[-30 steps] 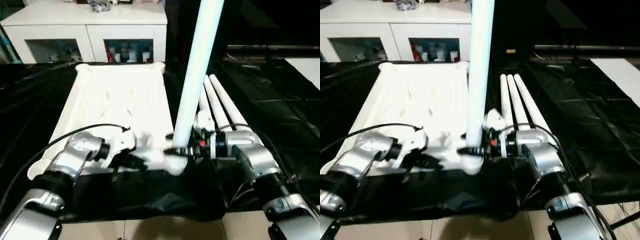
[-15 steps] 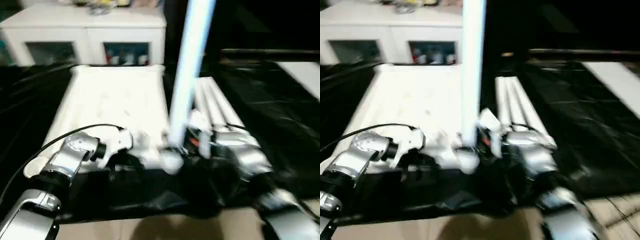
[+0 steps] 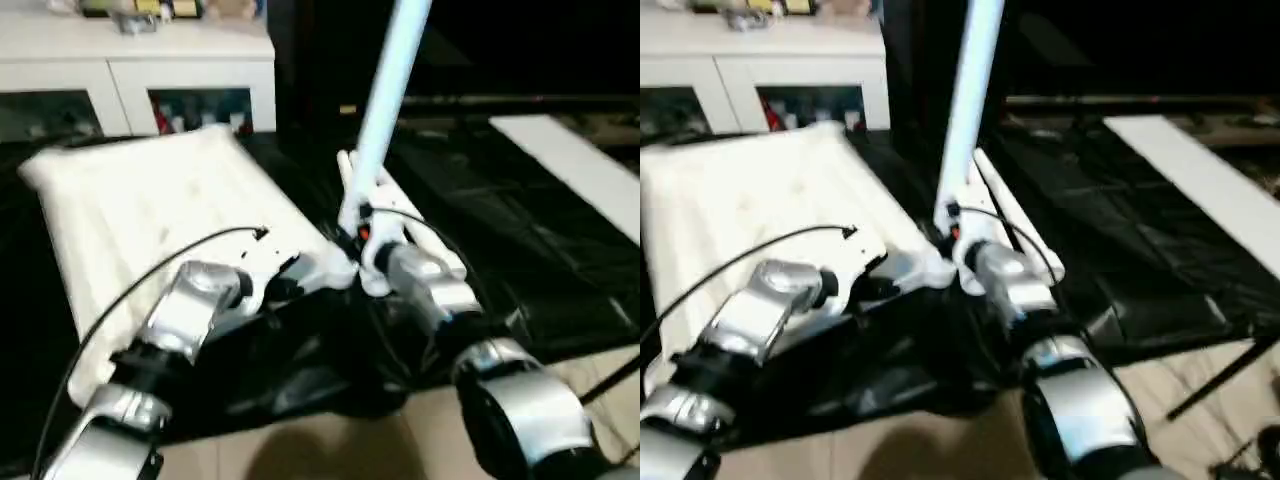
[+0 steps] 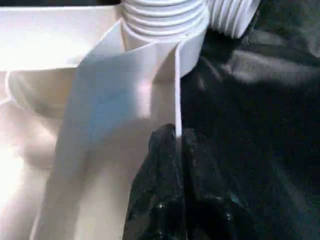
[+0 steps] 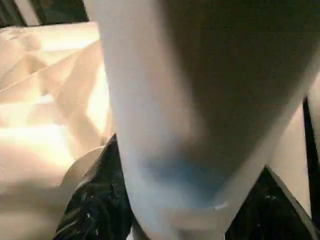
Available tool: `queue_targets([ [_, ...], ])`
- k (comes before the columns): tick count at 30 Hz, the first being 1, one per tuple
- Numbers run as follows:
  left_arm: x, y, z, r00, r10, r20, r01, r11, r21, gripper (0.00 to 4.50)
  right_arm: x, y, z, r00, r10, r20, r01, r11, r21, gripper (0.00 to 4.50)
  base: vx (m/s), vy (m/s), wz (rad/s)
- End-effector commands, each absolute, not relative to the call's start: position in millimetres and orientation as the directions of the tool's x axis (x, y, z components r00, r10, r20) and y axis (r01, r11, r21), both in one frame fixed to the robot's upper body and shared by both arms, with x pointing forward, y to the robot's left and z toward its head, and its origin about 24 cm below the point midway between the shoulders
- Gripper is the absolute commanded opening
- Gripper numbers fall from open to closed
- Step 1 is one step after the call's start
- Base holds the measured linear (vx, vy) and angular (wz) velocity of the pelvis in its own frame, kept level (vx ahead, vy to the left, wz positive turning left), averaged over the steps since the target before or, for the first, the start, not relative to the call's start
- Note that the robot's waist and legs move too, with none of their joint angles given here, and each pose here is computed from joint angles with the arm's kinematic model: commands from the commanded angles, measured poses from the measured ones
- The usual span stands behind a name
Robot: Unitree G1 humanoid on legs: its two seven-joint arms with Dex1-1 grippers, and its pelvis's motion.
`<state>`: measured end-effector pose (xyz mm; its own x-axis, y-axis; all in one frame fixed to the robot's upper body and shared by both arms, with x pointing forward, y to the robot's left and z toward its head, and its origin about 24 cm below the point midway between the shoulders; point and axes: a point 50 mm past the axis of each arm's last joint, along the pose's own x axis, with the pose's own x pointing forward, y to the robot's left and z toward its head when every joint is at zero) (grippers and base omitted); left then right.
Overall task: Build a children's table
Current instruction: Insert table leg to table base
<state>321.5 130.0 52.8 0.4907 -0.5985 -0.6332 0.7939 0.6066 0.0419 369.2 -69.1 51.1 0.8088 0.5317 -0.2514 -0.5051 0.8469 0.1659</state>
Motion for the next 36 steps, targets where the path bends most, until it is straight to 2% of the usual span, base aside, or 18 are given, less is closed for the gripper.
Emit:
queue_targets([
  [1, 322, 130, 67, 0.516, -0.602, -0.609, 0.789, 0.611, 0.065, 0.00, 347.3, -94.0, -4, 0.785, 0.362, -0.502, -0.317, 0.932, 0.176, 1.85, 0.067, 0.011, -0.47],
  [9, 321, 139, 70, 0.550, -0.554, -0.625, 0.758, 0.646, 0.094, 0.00, 353.4, -82.4, 5, 0.796, 0.366, -0.482, -0.327, 0.930, 0.167, 1.85, 0.009, 0.004, -0.04],
  [14, 325, 149, 73, 0.581, -0.524, -0.623, 0.735, 0.667, 0.123, 0.00, 359.3, -75.2, 16, 0.803, 0.389, -0.452, -0.368, 0.920, 0.138, 1.85, 0.000, 0.000, 0.00],
  [16, 326, 152, 73, 0.592, -0.523, -0.614, 0.736, 0.660, 0.147, 0.00, 361.0, -69.7, 22, 0.791, 0.450, -0.415, -0.409, 0.893, 0.190, 1.85, 0.000, 0.000, 0.00],
  [17, 326, 152, 73, 0.592, -0.524, -0.612, 0.738, 0.657, 0.151, 0.00, 361.7, -68.9, 24, 0.791, 0.458, -0.406, -0.421, 0.889, 0.183, 1.85, 0.000, 0.000, 0.00],
  [18, 326, 153, 73, 0.594, -0.528, -0.607, 0.741, 0.653, 0.157, 0.00, 362.5, -68.3, 25, 0.791, 0.463, -0.399, -0.433, 0.886, 0.169, 2.20, 0.050, -0.007, 0.07],
  [20, 327, 154, 72, 0.597, -0.536, -0.597, 0.747, 0.643, 0.170, 0.00, 364.5, -66.7, 30, 0.793, 0.478, -0.376, -0.447, 0.878, 0.173, 2.20, 0.053, -0.006, 0.06],
  [22, 326, 154, 72, 0.595, -0.545, -0.591, 0.755, 0.631, 0.178, 0.00, 366.5, -65.8, 34, 0.792, 0.496, -0.355, -0.465, 0.868, 0.176, 2.61, 0.055, 0.000, 0.00],
  [28, 325, 157, 71, 0.587, -0.582, -0.562, 0.776, 0.603, 0.185, 0.00, 371.8, -67.9, 48, 0.785, 0.558, -0.271, -0.524, 0.830, 0.192, 3.00, 0.000, 0.000, 0.00],
  [33, 326, 165, 71, 0.558, -0.622, -0.549, 0.812, 0.547, 0.205, 0.00, 372.0, -69.9, 61, 0.718, 0.670, -0.187, -0.648, 0.742, 0.173, 3.47, 0.000, 0.000, 0.00],
  [36, 324, 169, 70, 0.521, -0.648, -0.555, 0.840, 0.504, 0.199, 0.00, 367.8, -71.2, 65, 0.631, 0.759, -0.163, -0.744, 0.651, 0.150, 3.47, 0.000, 0.000, 0.00],
])
